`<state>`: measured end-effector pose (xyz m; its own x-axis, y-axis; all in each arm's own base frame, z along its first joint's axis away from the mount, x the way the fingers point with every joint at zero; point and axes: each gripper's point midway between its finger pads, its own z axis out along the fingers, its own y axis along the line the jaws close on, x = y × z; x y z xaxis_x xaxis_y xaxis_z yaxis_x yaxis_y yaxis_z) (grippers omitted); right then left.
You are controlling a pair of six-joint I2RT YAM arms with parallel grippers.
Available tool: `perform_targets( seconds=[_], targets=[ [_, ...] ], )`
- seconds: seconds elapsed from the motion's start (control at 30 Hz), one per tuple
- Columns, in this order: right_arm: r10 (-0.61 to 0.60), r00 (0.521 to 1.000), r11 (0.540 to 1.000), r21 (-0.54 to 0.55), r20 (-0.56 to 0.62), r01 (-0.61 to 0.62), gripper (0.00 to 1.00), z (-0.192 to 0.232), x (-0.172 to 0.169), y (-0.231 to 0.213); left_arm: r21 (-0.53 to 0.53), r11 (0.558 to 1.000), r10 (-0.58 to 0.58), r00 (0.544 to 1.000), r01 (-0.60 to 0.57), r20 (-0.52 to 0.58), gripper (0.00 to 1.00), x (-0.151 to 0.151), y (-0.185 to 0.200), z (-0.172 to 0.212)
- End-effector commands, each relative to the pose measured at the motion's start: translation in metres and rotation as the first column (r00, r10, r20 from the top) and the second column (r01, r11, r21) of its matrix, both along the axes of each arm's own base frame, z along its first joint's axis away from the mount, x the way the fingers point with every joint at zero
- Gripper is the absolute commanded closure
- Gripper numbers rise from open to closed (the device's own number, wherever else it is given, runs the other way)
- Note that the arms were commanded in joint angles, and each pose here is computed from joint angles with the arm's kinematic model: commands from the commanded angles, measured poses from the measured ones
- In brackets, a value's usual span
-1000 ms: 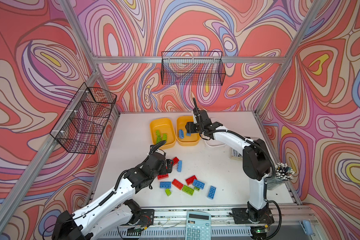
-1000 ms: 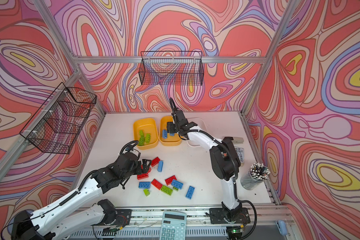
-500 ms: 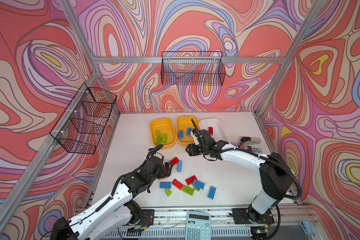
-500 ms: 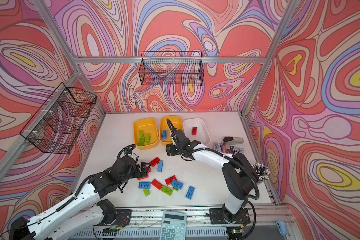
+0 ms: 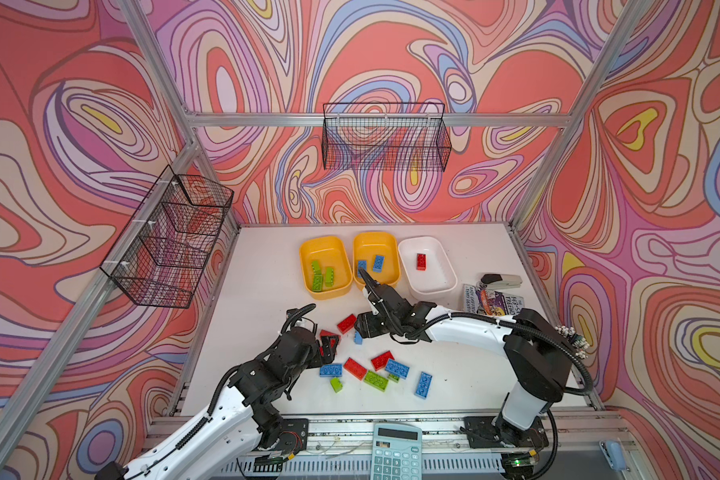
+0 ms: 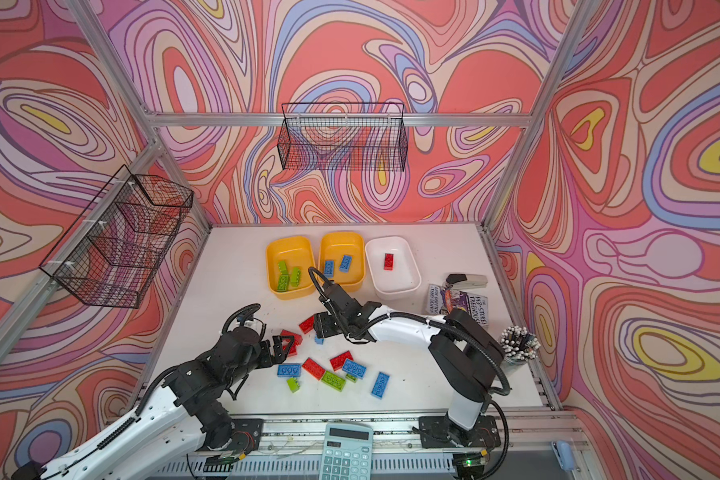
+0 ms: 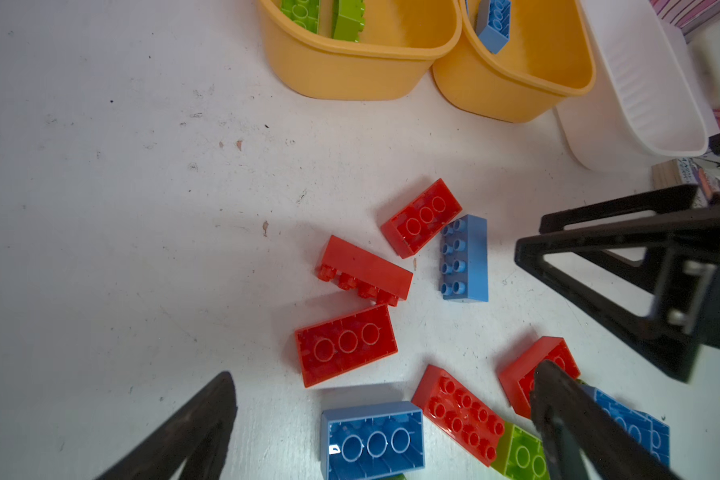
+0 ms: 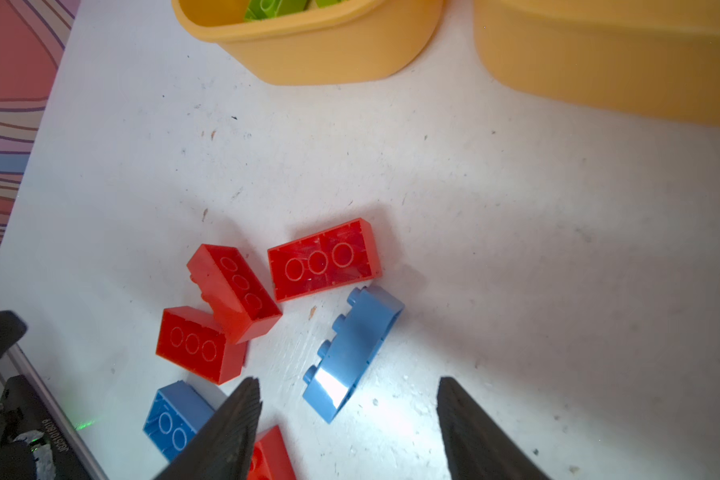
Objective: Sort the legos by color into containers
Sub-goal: 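Move the right gripper back and lower it onto a light-blue brick beside red bricks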
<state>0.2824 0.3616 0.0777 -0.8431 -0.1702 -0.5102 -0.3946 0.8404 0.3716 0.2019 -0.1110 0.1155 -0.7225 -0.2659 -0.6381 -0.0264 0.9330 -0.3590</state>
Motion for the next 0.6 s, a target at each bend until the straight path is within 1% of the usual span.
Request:
perform_targets(
  seconds=[0.0,0.23,0.33,0.37,0.5,0.57],
  targets=[
    [-0.042,0.999,0.999,-0.02,-0.011,0.042,0.29,-0.014,0.007,0.006,0.01,0.999,0.034,0.999,-0.034,-0.025,0.03,-0.01,0.012,-0.009],
    [-0.051,0.998,0.998,-0.035,-0.046,0.05,0.3,-0.033,0.008,0.013,0.009,0.999,0.047,0.999,-0.047,-0.01,0.02,-0.016,0.019,-0.011],
    [-0.052,0.996,0.997,-0.058,-0.069,0.048,0.35,-0.044,0.008,0.014,0.013,0.999,0.047,0.999,-0.047,-0.006,0.02,-0.015,0.02,-0.01],
    [-0.056,0.995,0.996,-0.068,-0.077,0.051,0.39,-0.048,0.007,0.013,0.015,0.999,0.047,0.999,-0.047,-0.005,0.02,-0.015,0.02,-0.01],
    [-0.064,0.993,0.993,-0.1,-0.096,0.054,0.61,-0.057,0.005,0.009,0.021,0.999,0.041,0.999,-0.041,-0.005,0.02,-0.014,0.019,-0.011],
    [-0.057,0.993,0.994,-0.097,-0.105,0.047,0.67,-0.056,0.003,0.009,0.02,0.999,0.037,0.999,-0.037,-0.003,0.01,-0.014,0.018,-0.011]
  ],
)
